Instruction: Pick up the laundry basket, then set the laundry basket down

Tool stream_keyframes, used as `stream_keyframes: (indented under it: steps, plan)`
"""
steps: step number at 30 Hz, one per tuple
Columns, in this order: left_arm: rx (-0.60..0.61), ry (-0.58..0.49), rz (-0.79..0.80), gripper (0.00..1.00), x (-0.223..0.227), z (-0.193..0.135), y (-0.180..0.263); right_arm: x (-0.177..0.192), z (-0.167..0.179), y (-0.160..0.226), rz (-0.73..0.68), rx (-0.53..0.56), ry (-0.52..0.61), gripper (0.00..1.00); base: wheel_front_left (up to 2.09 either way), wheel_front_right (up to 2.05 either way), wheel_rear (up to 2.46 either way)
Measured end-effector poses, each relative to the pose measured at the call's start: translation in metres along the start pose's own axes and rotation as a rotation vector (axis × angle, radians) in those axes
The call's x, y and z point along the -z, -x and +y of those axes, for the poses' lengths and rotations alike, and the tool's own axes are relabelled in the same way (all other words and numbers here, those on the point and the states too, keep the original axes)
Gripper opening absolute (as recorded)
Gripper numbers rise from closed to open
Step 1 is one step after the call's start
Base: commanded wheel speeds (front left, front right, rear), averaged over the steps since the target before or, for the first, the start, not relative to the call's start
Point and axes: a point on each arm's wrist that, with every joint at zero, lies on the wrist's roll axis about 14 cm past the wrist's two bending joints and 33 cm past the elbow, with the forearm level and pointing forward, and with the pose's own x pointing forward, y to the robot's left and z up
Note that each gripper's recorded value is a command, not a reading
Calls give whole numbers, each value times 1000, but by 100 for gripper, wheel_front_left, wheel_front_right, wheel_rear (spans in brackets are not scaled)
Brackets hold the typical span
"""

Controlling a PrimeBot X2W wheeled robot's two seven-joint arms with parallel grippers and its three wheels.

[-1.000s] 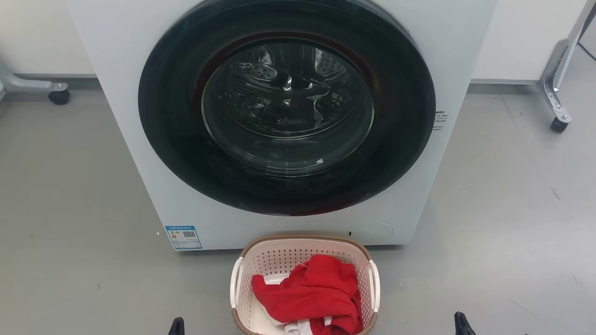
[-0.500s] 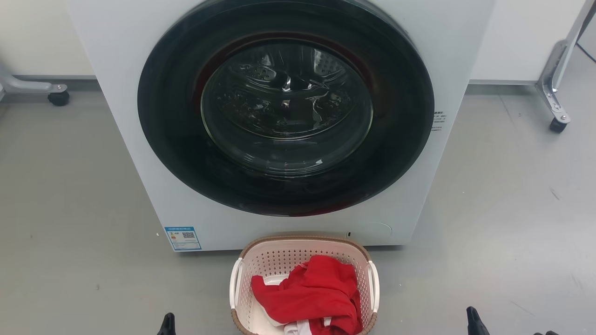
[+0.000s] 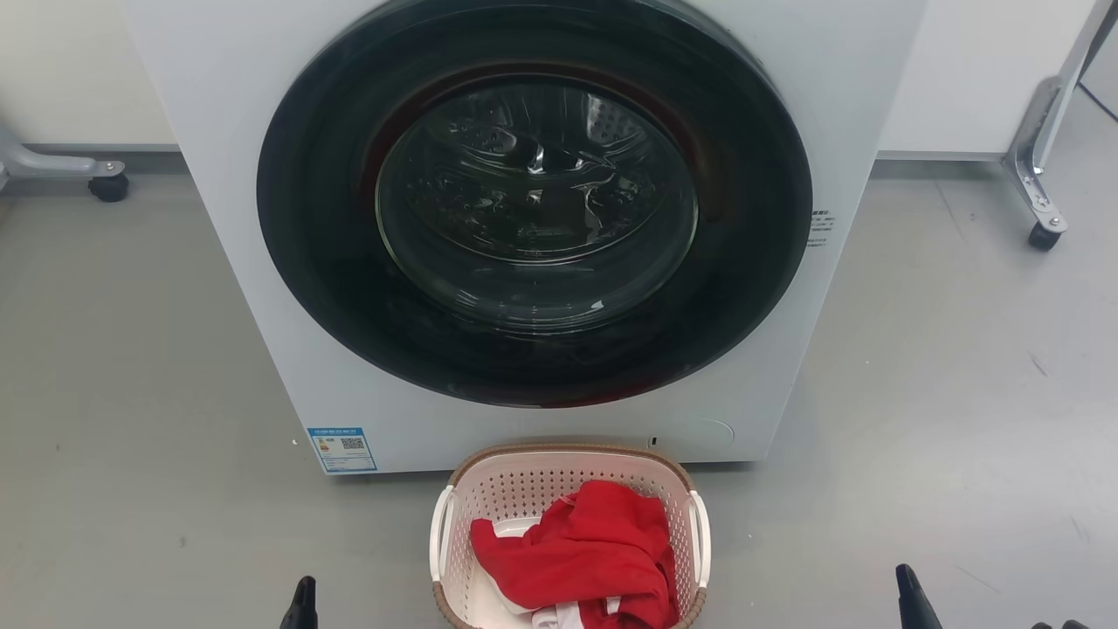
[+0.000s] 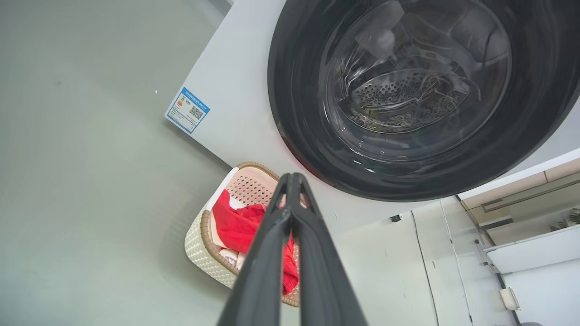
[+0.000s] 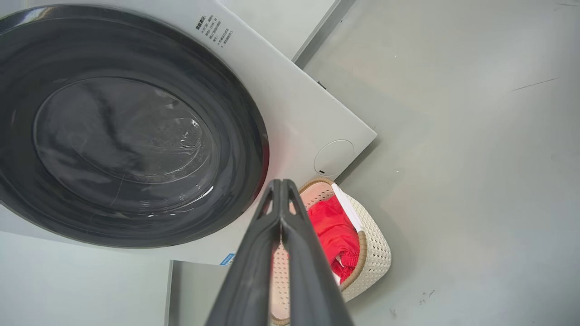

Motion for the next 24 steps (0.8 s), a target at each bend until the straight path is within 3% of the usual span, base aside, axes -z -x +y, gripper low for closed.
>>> stream_keyframes:
  steps: [24]
  plan:
    - [66, 351, -16, 0, -22, -10, -8, -29, 2, -5, -39, -46, -338, 0, 0, 0, 0]
